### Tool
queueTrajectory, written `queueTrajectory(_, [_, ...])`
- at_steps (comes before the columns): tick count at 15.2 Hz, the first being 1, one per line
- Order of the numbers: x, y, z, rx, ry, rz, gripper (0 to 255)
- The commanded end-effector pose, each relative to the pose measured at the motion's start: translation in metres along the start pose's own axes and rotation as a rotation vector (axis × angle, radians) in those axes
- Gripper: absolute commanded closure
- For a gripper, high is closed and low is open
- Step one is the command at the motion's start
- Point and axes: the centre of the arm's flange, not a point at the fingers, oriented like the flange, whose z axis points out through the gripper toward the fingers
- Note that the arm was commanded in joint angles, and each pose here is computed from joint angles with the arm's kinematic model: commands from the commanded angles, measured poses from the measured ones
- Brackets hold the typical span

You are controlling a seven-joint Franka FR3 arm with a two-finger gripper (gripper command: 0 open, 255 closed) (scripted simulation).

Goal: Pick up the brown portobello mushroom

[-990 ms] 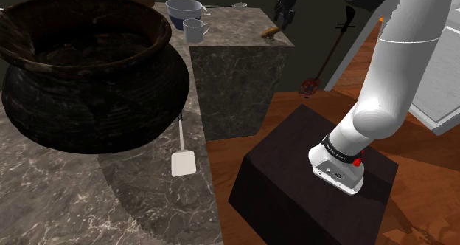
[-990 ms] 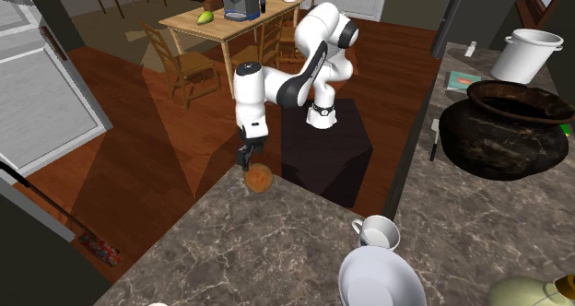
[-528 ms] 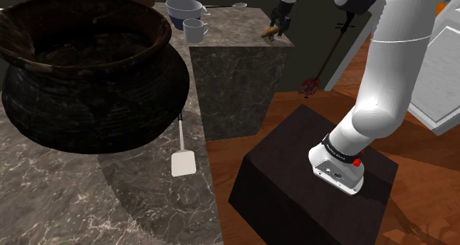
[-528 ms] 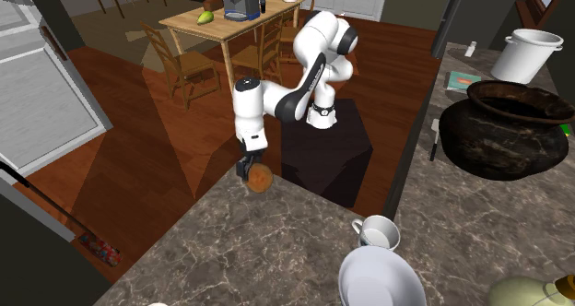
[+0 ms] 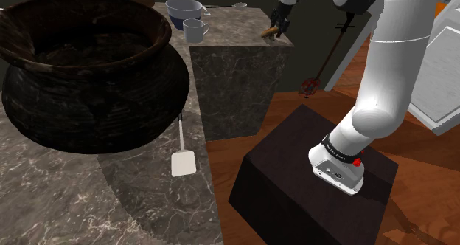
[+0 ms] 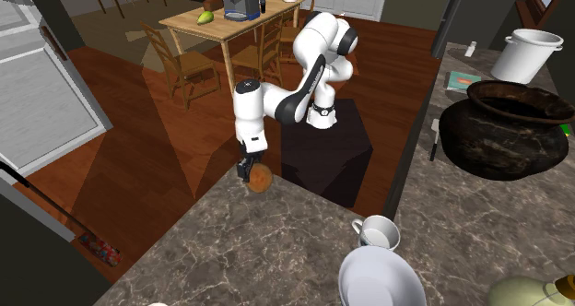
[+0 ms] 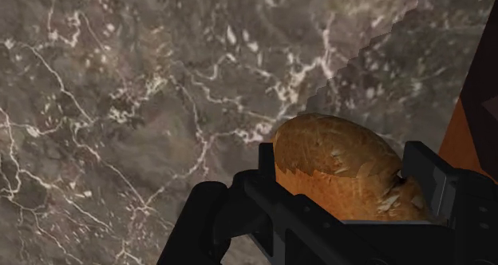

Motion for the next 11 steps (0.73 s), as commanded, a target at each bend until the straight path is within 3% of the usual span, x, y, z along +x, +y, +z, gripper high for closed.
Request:
queueTrajectory(1, [0.001,0.000,0.001,0.002,0.001,-0.001,255])
queueTrajectory(5, [0.001,0.000,0.001,0.002,0.001,-0.001,255])
queueTrajectory(11, [0.001,0.004,-0.031,0.002,0.001,-0.001,255])
